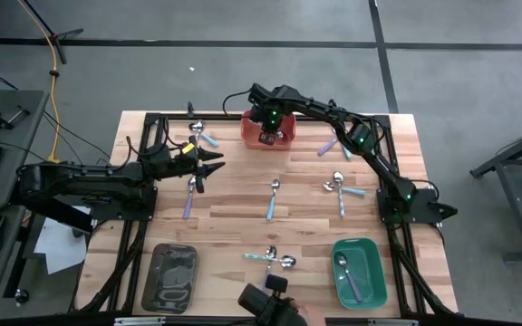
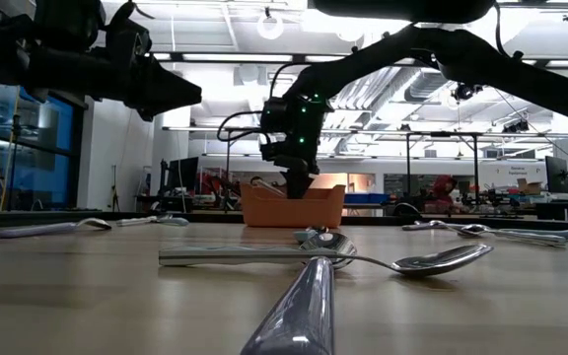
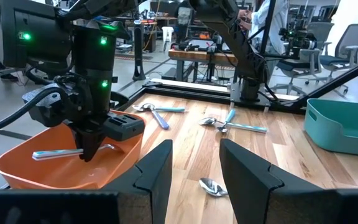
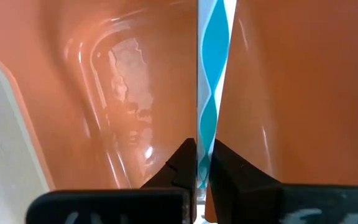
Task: Sort silverware by color (type)
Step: Put the middle left blue and white spoon into the orange bin, then put the right blue spoon into the black bin
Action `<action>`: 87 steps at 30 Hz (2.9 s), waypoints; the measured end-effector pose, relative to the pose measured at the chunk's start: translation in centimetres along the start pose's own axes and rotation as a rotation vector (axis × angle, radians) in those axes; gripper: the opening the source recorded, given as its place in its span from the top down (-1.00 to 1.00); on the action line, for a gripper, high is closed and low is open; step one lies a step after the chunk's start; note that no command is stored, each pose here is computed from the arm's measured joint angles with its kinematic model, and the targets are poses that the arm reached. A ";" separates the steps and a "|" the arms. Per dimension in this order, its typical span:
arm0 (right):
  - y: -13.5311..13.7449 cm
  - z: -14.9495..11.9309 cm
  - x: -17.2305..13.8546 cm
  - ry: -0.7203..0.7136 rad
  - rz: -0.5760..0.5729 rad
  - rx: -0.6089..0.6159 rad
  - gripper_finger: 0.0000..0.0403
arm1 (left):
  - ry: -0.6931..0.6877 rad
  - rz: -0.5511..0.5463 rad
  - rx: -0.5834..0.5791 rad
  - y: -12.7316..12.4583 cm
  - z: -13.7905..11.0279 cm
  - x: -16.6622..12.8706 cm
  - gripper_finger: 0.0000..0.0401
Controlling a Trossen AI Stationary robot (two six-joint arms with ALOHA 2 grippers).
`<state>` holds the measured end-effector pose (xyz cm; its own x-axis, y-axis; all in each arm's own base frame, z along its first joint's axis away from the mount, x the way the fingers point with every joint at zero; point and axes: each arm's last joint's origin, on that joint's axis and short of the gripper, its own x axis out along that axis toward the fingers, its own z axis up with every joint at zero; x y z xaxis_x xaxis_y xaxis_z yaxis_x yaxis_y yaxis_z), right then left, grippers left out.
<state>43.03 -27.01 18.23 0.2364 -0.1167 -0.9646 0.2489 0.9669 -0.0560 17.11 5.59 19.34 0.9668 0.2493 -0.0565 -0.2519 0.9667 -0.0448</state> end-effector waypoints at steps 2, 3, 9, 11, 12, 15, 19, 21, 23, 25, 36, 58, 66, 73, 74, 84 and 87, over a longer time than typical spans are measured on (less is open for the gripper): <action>0.0 0.0 0.0 0.001 0.000 0.010 0.83 | 0.000 0.000 0.000 0.0 0.0 0.0 0.37; 0.0 0.0 0.0 0.001 0.000 0.016 0.77 | 0.000 0.000 0.000 0.0 0.0 0.0 0.37; 0.0 0.0 0.0 0.001 0.000 0.020 0.45 | 0.000 0.000 0.000 0.0 0.0 0.0 0.37; -0.1 0.0 0.0 0.008 -0.022 0.020 0.41 | 0.000 0.000 0.000 0.0 0.0 0.0 0.37; -0.1 -0.1 0.0 0.015 -0.040 0.017 0.41 | 0.000 0.000 0.000 0.0 0.0 0.0 0.37; 0.1 -0.1 -0.8 0.041 -0.105 -0.028 0.45 | 0.000 0.001 0.019 0.0 0.0 0.0 0.37; 0.5 0.2 -4.1 -0.005 -0.179 -0.064 0.60 | 0.000 0.001 0.034 0.0 0.0 0.0 0.37; 0.8 0.5 -5.8 -0.061 -0.171 -0.071 0.71 | 0.000 0.001 0.034 0.0 0.0 0.0 0.37; 1.1 0.7 -7.2 -0.121 -0.138 -0.075 0.84 | 0.000 0.001 0.034 0.0 0.0 0.0 0.37; 1.5 1.2 -8.3 -0.199 -0.089 -0.088 0.95 | 0.001 0.001 0.034 0.0 0.0 0.0 0.37; 7.4 5.2 -9.5 -0.564 0.102 -0.257 1.00 | 0.017 0.000 0.047 0.0 -0.2 0.0 0.37; 11.8 8.2 -6.1 -0.721 0.051 -0.152 1.00 | 0.024 -0.001 0.050 0.0 -0.2 0.0 0.37; 13.2 9.0 -4.1 -0.775 0.060 -0.148 1.00 | 0.055 0.007 0.047 0.0 -0.6 -0.1 0.37; 13.8 9.1 -4.2 -0.785 0.034 -0.139 1.00 | 0.053 0.004 0.048 0.0 -0.6 -0.1 0.37; 13.9 9.1 -3.9 -0.784 0.036 -0.141 1.00 | 0.054 0.000 0.047 0.0 -0.6 -0.1 0.37; 14.5 9.2 -1.8 -0.765 0.034 -0.114 1.00 | 0.123 0.012 0.055 0.1 -1.4 -0.1 0.37; 14.5 9.2 -1.8 -0.764 0.035 -0.110 1.00 | 0.123 0.013 0.060 0.1 -1.4 -0.1 0.37</action>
<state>54.90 -14.89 21.49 0.8351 -0.1714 -0.5228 0.1443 0.9852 -0.0926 16.91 5.56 17.97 0.9498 0.2566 -0.1789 -0.2579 0.9660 0.0160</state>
